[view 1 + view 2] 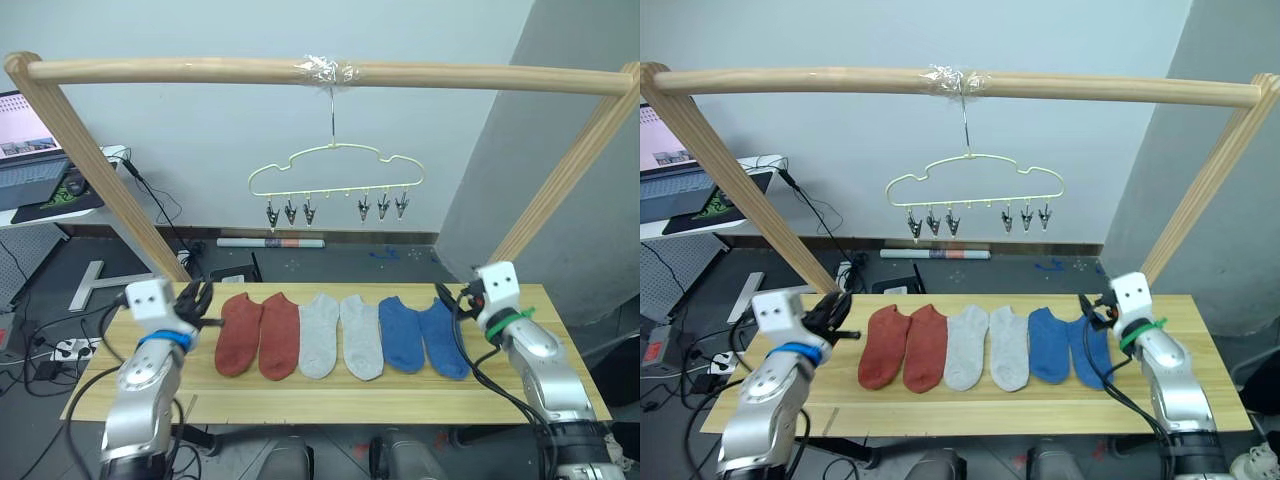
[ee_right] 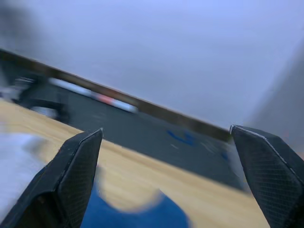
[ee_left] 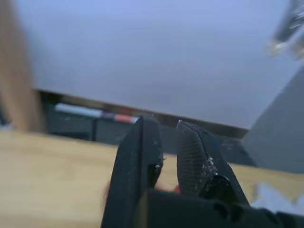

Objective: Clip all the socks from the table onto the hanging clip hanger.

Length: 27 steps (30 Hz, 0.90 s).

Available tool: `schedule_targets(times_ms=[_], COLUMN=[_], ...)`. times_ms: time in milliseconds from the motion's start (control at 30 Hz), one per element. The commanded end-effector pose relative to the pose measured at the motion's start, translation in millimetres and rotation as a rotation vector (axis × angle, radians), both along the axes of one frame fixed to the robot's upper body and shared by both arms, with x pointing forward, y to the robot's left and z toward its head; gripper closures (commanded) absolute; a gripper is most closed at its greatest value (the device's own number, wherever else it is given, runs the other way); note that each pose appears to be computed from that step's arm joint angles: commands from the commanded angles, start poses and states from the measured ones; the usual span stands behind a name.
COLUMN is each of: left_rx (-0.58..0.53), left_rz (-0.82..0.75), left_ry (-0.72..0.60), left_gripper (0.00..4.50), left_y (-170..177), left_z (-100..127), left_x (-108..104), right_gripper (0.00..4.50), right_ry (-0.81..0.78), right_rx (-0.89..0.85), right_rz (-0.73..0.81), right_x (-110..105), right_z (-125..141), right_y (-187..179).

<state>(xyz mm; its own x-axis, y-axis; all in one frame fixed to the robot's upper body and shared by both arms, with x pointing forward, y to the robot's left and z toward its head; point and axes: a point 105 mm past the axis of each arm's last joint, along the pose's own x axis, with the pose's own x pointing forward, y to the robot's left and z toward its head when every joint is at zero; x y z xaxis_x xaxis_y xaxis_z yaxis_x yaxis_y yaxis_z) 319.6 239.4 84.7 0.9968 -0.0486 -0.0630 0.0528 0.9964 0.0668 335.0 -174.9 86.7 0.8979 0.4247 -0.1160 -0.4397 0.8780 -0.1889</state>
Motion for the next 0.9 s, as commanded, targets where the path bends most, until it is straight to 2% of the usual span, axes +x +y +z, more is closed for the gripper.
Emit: schedule_targets(times_ms=[33,200,333,433,533,900], left_rx=[0.021,0.008,-0.022,-0.003,0.021,-0.006], left_rz=[-0.031,-0.055,-0.088,-0.107,-0.097,-0.096], left_ry=[-0.059,-0.101,-0.125,-0.144,-0.156,-0.203], left_gripper=[3.45,3.45,3.45,2.89,2.03,2.03], left_y=[-15,-35,-44,-50,-55,-61], left_z=[18,29,34,39,45,59], left_x=[9,23,25,27,34,52], right_gripper=[0.0,0.0,0.0,0.0,0.0,0.0], right_ry=[-0.064,-0.107,-0.117,-0.144,-0.164,-0.174], right_rx=[0.022,0.082,0.106,0.099,0.11,0.135], right_rz=[0.199,0.406,0.462,0.482,0.532,0.661], right_x=[-6,-15,-17,-16,-18,-28], right_z=[30,62,75,84,92,108], right_y=[34,77,91,100,115,144])
